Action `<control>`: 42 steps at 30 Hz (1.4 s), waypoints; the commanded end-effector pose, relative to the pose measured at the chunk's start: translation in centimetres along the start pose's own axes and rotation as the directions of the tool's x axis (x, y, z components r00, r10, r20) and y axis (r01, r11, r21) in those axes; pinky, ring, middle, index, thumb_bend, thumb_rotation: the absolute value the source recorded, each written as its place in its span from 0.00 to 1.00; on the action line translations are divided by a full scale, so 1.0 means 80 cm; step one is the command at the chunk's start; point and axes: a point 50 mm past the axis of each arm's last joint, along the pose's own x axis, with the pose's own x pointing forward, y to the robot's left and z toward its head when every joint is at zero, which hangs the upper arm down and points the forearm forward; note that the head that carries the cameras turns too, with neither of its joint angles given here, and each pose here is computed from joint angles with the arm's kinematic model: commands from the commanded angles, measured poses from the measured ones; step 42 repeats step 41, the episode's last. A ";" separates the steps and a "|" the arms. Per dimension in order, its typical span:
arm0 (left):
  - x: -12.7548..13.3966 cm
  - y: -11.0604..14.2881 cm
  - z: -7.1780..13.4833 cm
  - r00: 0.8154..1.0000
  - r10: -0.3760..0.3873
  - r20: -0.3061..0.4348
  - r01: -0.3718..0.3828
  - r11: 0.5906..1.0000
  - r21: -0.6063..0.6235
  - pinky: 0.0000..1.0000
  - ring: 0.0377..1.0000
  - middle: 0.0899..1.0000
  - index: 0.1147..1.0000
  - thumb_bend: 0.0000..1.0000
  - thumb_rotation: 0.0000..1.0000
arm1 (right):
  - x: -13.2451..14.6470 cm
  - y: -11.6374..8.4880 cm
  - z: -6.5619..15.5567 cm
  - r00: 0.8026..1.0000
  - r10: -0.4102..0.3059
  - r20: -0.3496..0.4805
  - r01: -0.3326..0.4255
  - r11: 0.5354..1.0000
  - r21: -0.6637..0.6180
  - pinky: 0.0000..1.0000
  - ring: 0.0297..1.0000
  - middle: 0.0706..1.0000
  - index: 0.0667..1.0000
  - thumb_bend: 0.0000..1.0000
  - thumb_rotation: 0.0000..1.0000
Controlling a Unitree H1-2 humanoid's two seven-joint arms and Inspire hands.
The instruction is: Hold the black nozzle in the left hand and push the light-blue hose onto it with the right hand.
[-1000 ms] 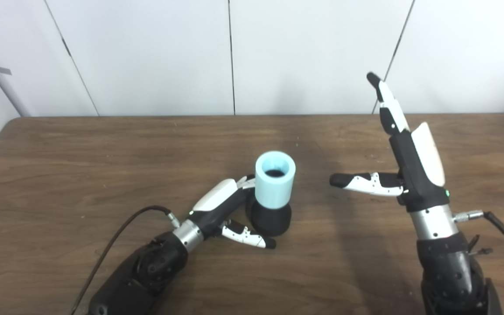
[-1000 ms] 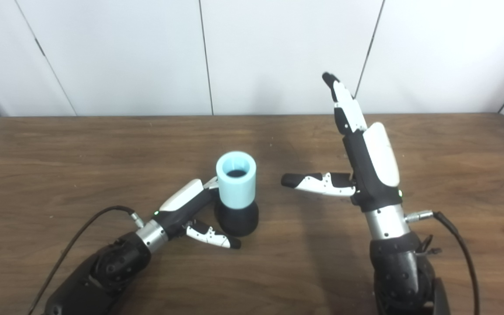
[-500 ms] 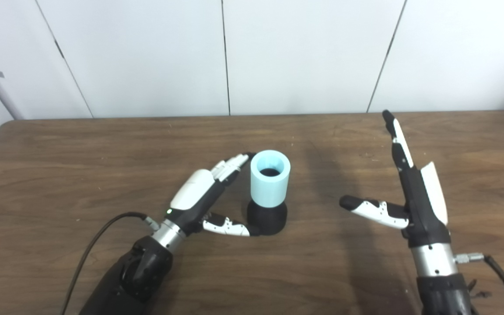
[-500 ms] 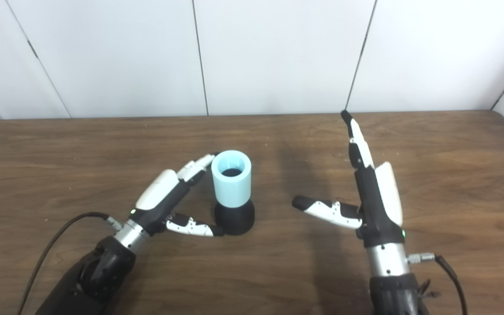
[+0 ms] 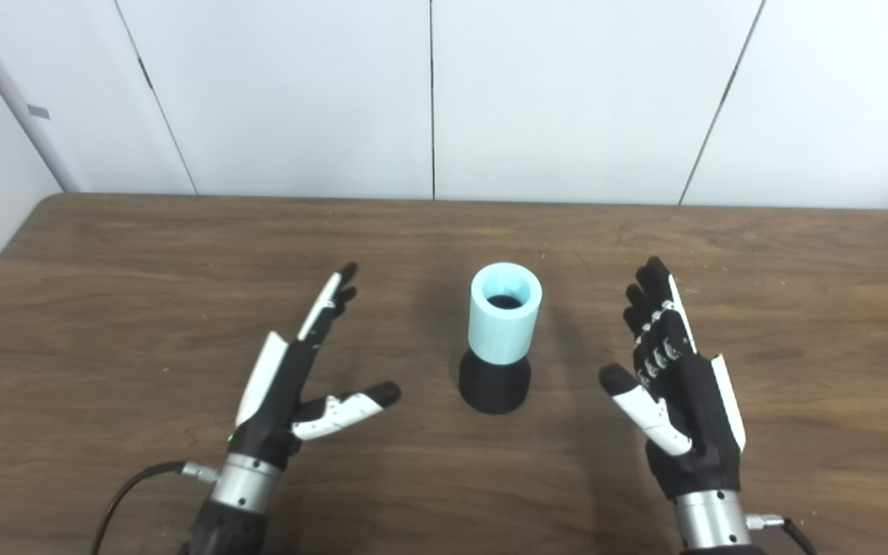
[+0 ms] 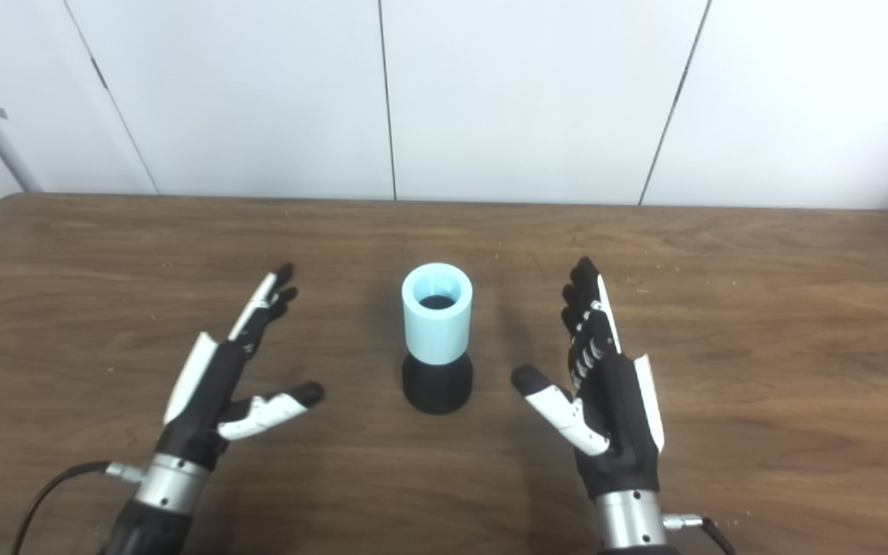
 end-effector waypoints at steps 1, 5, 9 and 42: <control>0.000 0.000 0.021 1.000 0.020 0.022 -0.019 0.998 -0.054 0.94 0.95 1.00 1.00 1.00 0.78 | -0.016 -0.010 -0.009 1.000 -0.005 -0.023 0.005 1.000 0.010 0.95 0.99 1.00 1.00 0.68 0.54; -0.014 -0.012 0.023 0.998 0.030 -0.049 -0.038 0.985 -0.165 0.98 0.96 1.00 1.00 1.00 0.83 | -0.010 -0.018 -0.020 0.999 -0.006 -0.051 0.006 1.000 0.001 0.92 0.98 1.00 1.00 0.67 0.54; -0.013 -0.022 0.013 0.992 0.005 -0.127 -0.045 0.950 -0.310 1.00 1.00 1.00 1.00 1.00 0.87 | -0.005 -0.023 -0.026 0.998 -0.012 -0.063 0.011 1.000 -0.016 0.89 0.96 0.99 0.99 0.66 0.54; -0.008 -0.032 0.007 0.992 0.011 -0.124 -0.040 0.972 -0.230 1.00 1.00 1.00 1.00 0.92 0.89 | 0.001 -0.029 -0.036 0.999 -0.019 -0.034 0.016 0.995 -0.094 0.88 0.97 1.00 1.00 0.69 0.69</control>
